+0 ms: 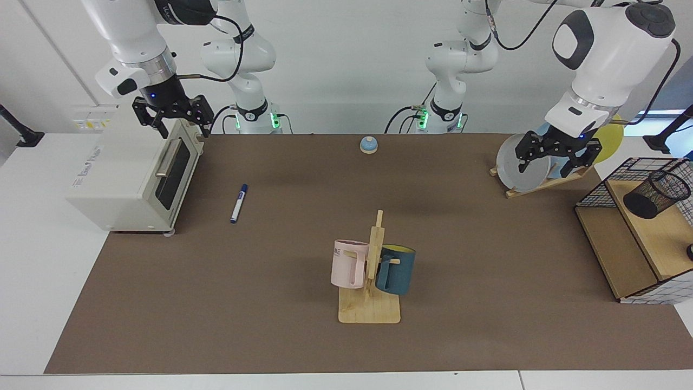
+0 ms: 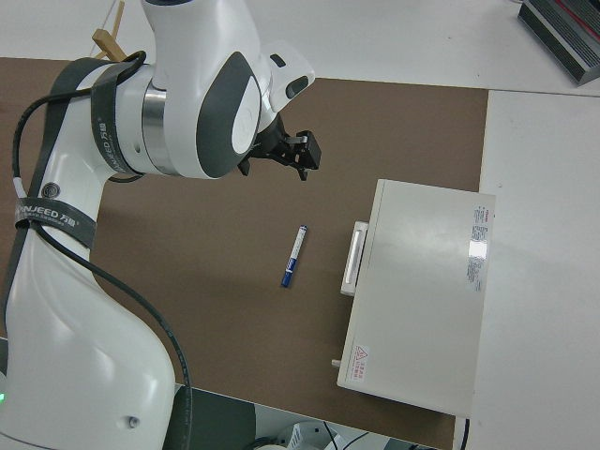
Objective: Put markers into pen holder
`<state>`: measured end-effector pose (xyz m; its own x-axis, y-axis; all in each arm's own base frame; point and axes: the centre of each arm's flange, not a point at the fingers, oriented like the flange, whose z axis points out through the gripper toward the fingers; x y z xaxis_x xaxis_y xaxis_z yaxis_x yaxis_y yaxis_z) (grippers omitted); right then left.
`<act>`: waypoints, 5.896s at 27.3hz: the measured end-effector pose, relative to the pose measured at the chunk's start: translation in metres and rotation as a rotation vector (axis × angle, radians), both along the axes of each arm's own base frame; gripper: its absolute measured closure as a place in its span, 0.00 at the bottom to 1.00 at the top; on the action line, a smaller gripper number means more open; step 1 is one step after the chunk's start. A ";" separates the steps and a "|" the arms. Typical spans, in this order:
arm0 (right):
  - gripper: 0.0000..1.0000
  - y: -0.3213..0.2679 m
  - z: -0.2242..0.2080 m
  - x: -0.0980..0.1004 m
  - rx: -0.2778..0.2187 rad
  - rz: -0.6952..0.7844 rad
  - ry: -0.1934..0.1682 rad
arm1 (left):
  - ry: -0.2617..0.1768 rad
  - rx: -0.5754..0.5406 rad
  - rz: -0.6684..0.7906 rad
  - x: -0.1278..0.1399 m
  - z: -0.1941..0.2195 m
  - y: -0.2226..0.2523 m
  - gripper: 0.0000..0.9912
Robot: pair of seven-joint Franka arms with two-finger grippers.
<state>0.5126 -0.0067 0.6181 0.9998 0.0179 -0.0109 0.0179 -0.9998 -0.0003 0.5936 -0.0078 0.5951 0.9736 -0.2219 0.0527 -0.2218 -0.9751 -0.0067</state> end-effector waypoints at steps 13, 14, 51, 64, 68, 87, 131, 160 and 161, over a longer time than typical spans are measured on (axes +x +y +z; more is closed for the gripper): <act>0.00 0.000 0.000 0.000 0.000 -0.001 0.000 | -0.001 0.000 0.003 0.000 0.000 0.002 0.00; 0.00 -0.001 0.000 0.000 0.000 -0.001 0.000 | -0.001 0.000 0.003 0.000 0.000 0.002 0.00; 0.00 0.023 -0.238 0.055 -0.013 -0.021 0.058 | -0.038 0.010 -0.037 0.032 -0.051 0.038 0.00; 0.00 0.016 -0.312 0.023 0.016 -0.083 0.116 | -0.022 0.009 -0.054 0.031 -0.103 0.040 0.00; 0.00 0.017 -0.318 0.022 0.039 -0.106 0.127 | -0.018 0.014 -0.154 0.030 -0.105 0.038 0.00; 0.64 0.006 -0.332 0.021 0.040 -0.132 0.108 | -0.026 0.035 -0.633 0.030 -0.103 0.036 0.00; 0.83 0.289 -0.120 0.104 0.472 -1.147 0.465 | 0.010 -0.087 -1.058 -0.025 -0.024 -0.138 0.00; 0.83 0.356 -0.122 0.075 0.493 -1.249 0.454 | 0.055 0.025 -0.825 -0.064 -0.021 -0.234 0.01; 0.83 0.355 -0.122 0.075 0.492 -1.250 0.454 | 0.053 0.025 -0.826 -0.064 -0.021 -0.235 0.04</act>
<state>0.5874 0.3486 0.4958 0.2713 -0.7662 -0.5825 -0.9607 -0.2529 -0.1147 0.5300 -0.2427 0.5746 0.4974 -0.8675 -0.0026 -0.8675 -0.4974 0.0045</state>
